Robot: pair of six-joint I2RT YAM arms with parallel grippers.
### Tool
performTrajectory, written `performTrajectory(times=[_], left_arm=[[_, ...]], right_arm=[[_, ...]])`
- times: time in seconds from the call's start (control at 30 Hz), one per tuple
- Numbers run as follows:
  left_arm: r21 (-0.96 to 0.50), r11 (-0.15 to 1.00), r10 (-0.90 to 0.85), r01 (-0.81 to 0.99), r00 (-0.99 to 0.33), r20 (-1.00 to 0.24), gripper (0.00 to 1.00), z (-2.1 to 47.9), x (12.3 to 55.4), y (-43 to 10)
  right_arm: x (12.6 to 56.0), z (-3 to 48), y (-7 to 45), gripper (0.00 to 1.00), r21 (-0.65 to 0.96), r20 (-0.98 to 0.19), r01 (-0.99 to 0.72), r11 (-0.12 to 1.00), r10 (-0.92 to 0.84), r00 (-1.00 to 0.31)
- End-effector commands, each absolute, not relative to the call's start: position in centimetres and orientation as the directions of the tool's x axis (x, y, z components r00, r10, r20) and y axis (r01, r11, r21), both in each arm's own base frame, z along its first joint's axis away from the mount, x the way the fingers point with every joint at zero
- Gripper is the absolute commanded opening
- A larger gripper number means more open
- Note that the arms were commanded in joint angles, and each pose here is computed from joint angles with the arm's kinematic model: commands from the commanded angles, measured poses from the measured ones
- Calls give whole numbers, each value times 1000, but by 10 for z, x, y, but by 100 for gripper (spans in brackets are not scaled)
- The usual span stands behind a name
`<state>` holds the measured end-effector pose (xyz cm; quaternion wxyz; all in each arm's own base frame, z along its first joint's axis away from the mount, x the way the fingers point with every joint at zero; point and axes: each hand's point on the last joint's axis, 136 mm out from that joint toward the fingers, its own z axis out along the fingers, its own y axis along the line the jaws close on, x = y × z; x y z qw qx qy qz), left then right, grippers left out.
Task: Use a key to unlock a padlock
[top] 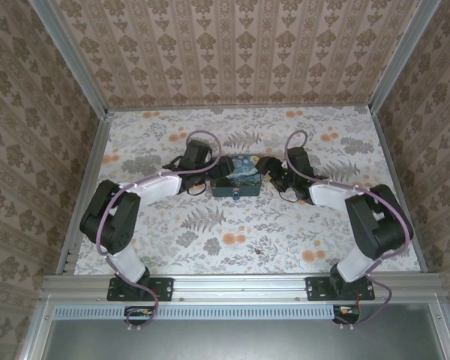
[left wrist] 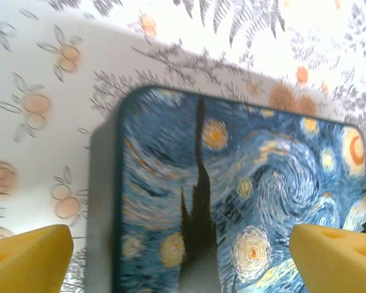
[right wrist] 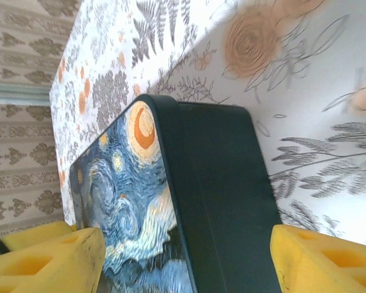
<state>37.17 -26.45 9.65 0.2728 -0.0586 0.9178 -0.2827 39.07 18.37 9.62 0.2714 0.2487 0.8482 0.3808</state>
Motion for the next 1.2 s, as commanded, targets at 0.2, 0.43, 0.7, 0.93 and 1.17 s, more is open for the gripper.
performTrajectory(times=[0.2, 0.43, 0.7, 0.93, 1.17], left_arm=[[-555, 831, -309, 35, -800, -514, 100, 134, 360, -211], [-565, 825, -302, 20, -829, -471, 100, 128, 316, -200], [-574, 818, -274, 40, -850, -450, 100, 118, 284, -200], [-568, 821, -248, 59, -860, -447, 100, 112, 279, -207], [-562, 825, -238, 62, -864, -444, 100, 108, 281, -211]], right_arm=[[318, 101, 158, 72, 678, -323, 188, 711, 518, -792], [245, 81, 166, 67, 477, -325, 133, 869, 315, -892], [182, 54, 158, 58, 310, -292, 129, 942, 223, -930], [154, 45, 163, 57, 228, -277, 110, 967, 173, -945], [148, 35, 191, 57, 218, -262, 82, 972, 140, -955]])
